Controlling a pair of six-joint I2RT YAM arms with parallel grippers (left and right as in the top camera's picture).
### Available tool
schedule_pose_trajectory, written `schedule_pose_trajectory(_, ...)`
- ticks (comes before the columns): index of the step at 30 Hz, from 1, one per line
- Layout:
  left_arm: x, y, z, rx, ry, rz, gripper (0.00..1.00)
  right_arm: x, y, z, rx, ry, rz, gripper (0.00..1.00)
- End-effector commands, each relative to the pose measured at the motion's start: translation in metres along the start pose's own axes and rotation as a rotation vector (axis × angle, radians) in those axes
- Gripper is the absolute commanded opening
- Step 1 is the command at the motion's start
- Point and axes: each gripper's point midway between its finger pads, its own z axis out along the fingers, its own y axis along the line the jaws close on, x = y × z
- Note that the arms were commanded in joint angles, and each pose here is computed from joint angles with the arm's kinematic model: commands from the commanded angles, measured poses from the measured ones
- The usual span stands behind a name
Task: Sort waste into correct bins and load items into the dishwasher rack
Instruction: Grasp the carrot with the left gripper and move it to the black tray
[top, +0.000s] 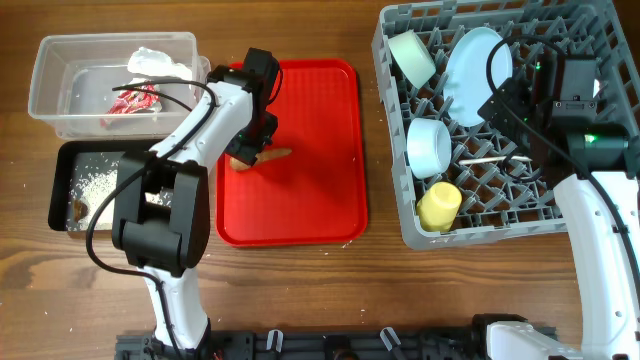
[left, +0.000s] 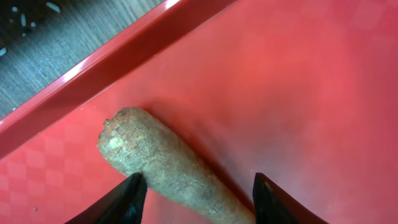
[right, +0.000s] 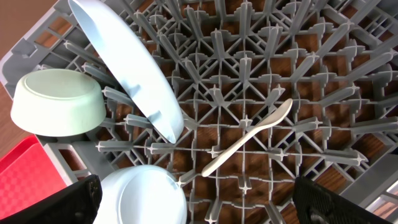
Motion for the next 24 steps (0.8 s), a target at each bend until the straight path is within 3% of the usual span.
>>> schedule_pose_trajectory(1,0.01,0.012,0.007,-0.033,-0.009,0.003,0.55,-0.002,0.003,0.001,-0.011,0.0,-0.016,1.0)
schedule_pose_trajectory(11,0.028,0.03,0.016,-0.102,-0.03,0.065,0.5,-0.002,0.003,0.001,-0.01,0.0,-0.016,1.0)
schedule_pose_trajectory(12,0.025,0.03,0.016,-0.103,-0.047,0.065,0.43,-0.002,0.003,0.001,-0.01,0.0,-0.016,1.0)
schedule_pose_trajectory(13,0.017,0.031,0.015,-0.109,-0.087,0.067,0.27,-0.002,0.003,0.001,-0.01,0.0,-0.016,1.0)
schedule_pose_trajectory(15,0.014,0.031,0.015,-0.113,-0.105,0.074,0.21,-0.002,0.003,0.001,-0.01,0.0,-0.016,1.0)
schedule_pose_trajectory(17,0.012,0.033,0.015,-0.119,-0.115,0.075,0.06,-0.002,0.003,0.001,-0.01,0.0,-0.016,1.0)
schedule_pose_trajectory(19,0.012,0.032,0.014,-0.117,-0.117,0.076,0.08,-0.002,0.003,0.001,-0.01,0.0,-0.016,1.0)
schedule_pose_trajectory(24,-0.004,0.013,-0.023,-0.04,-0.136,0.253,0.09,-0.002,0.003,0.001,-0.011,0.0,-0.016,1.0)
